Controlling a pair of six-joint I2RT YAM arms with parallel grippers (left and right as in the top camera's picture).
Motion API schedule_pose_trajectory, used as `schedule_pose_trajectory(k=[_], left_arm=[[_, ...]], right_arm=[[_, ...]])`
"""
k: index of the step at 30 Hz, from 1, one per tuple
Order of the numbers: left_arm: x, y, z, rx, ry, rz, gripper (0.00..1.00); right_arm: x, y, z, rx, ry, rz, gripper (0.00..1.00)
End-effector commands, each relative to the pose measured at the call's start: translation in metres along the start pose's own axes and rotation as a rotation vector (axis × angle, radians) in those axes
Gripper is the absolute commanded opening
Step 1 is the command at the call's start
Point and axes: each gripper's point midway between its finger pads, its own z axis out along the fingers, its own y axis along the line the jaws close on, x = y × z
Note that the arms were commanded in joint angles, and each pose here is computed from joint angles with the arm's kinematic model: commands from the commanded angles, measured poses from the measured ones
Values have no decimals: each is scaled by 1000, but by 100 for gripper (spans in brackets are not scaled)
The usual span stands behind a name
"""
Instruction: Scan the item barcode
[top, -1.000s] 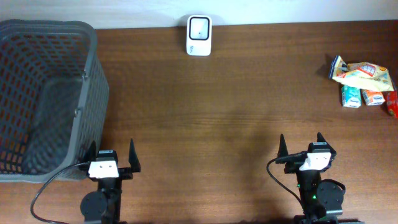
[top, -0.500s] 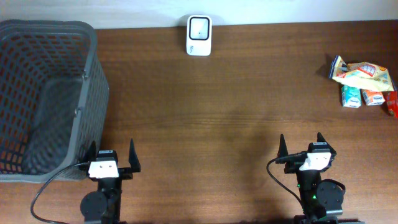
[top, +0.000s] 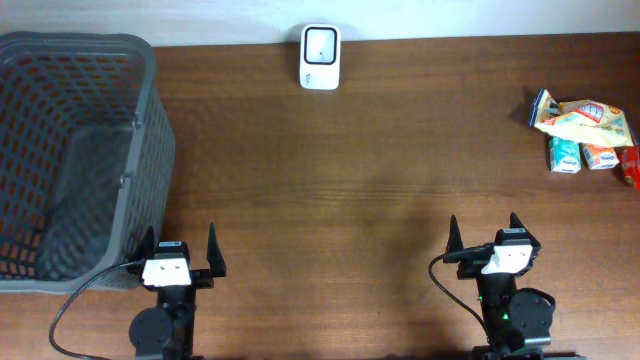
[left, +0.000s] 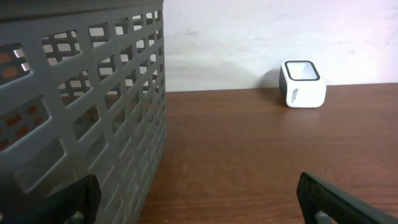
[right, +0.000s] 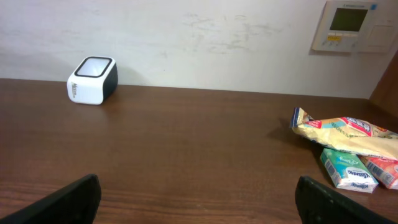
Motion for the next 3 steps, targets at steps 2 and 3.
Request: schedule_pose_trajectory(k=[2,3], left_arm=[[7,3,0,-18,17,-32,99],[7,3,0,-18,17,-32,99]], right_arm=[[4,0,0,-1,8,2,98],[4,0,0,-1,8,2,98]])
